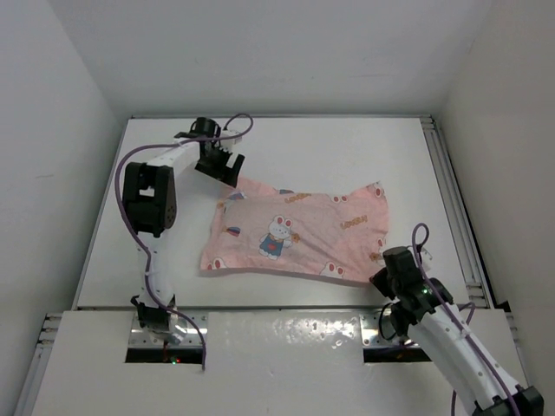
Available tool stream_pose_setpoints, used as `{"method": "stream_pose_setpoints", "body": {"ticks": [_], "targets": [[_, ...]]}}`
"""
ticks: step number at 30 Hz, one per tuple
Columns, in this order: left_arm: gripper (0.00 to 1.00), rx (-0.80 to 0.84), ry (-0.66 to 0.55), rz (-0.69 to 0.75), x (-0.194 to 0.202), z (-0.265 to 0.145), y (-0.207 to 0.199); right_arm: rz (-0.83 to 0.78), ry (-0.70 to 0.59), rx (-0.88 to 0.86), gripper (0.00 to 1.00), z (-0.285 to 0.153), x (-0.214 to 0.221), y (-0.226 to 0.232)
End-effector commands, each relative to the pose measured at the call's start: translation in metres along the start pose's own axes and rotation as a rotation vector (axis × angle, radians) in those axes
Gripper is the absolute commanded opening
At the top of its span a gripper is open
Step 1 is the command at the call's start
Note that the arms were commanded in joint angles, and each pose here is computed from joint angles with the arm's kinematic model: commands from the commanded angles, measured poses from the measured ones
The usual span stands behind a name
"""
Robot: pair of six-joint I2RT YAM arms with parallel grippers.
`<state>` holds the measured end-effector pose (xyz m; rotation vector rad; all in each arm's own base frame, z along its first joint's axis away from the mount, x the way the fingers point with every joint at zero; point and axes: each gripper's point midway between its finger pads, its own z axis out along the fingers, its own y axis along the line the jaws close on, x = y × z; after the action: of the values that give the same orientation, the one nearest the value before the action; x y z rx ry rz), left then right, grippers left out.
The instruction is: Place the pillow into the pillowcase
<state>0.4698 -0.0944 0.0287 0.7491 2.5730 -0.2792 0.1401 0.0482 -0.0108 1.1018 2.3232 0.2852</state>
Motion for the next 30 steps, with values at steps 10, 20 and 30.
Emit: {"method": "stream_pose_setpoints", "body": {"ticks": [10,20,30], "targets": [[0.99,0.142,0.031,0.073,0.007,0.019,-0.051,-0.033,-0.052,-0.038,0.0,-0.007,-0.016,0.018],[0.0,0.132,0.11,0.067,0.024,0.035,-0.049,-0.02,-0.097,-0.064,0.0,-0.012,-0.028,0.025],[0.0,-0.12,-0.43,-0.072,-0.117,-0.128,0.063,-0.087,-0.288,-0.253,0.0,-0.042,-0.12,0.131]]}}
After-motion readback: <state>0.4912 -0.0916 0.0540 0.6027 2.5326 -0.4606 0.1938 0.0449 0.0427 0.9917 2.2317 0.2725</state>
